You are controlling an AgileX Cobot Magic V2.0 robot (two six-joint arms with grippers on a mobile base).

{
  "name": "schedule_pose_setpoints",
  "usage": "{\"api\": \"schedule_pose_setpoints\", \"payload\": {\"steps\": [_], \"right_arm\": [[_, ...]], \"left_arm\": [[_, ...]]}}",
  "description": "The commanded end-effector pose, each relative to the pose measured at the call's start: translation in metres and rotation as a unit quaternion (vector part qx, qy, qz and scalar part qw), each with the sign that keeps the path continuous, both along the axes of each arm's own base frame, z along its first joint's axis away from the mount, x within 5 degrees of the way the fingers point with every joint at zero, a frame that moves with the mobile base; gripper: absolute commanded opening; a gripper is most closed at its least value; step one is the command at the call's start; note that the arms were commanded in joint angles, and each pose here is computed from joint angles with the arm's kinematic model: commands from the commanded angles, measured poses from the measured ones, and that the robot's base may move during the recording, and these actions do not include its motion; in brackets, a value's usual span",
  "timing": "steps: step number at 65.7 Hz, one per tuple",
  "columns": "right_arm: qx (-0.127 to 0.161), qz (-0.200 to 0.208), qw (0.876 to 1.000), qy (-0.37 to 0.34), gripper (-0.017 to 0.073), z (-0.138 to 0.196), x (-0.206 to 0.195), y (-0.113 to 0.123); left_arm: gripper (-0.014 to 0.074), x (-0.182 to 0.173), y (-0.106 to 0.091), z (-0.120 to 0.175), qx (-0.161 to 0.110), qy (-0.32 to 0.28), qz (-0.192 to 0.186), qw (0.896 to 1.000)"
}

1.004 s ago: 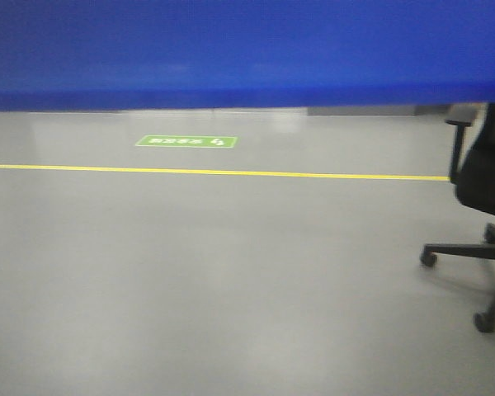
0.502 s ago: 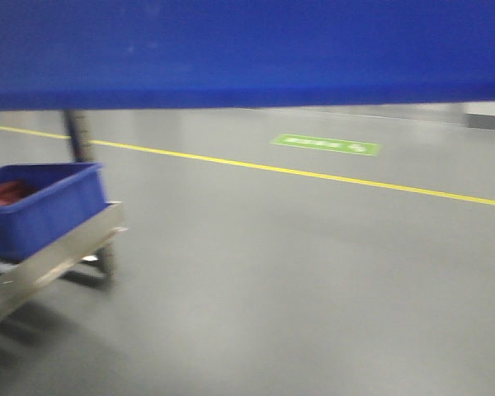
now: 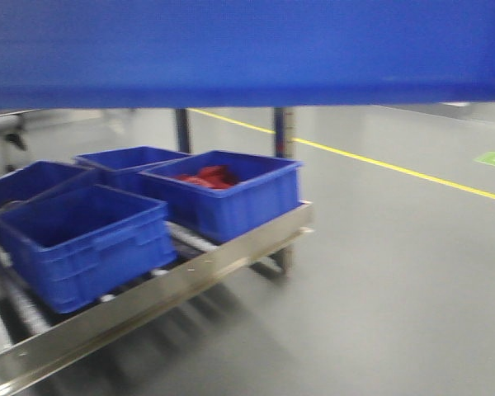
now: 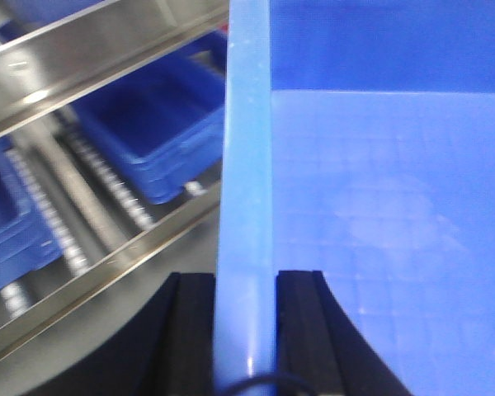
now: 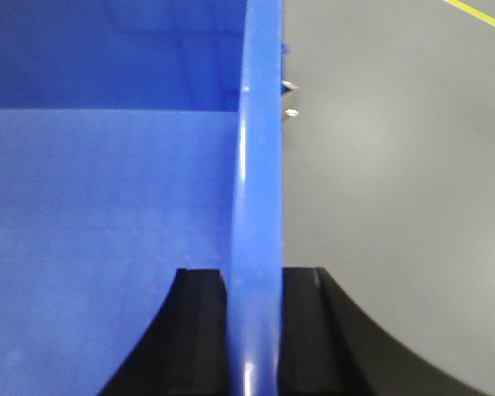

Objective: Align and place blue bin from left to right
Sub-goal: 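Drive up to the rack of blue bins holding the red package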

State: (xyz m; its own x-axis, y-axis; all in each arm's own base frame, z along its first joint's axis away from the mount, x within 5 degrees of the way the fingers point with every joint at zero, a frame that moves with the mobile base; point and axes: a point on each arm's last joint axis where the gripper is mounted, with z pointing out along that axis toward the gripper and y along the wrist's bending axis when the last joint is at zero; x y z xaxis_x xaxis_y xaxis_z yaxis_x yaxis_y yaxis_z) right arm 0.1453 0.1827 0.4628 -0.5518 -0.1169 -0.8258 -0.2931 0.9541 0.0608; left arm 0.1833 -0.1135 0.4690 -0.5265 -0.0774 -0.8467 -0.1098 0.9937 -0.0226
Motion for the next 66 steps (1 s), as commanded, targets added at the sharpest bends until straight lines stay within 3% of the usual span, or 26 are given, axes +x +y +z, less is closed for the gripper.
{"api": "schedule_pose_setpoints", "payload": {"steps": [1,66], "right_arm": [[0.058,0.06,0.995,-0.056,-0.0072,0.0151,-0.0016,0.0117],[0.058,0.06,0.995,-0.056,-0.0072,0.0151,-0.0016,0.0117]], "left_arm": [[-0.0111,0.0018,-0.0054,0.0092,-0.014,-0.045,-0.027,0.999],[-0.0111,0.0018,-0.0054,0.0092,-0.014,-0.045,-0.027,0.999]]}}
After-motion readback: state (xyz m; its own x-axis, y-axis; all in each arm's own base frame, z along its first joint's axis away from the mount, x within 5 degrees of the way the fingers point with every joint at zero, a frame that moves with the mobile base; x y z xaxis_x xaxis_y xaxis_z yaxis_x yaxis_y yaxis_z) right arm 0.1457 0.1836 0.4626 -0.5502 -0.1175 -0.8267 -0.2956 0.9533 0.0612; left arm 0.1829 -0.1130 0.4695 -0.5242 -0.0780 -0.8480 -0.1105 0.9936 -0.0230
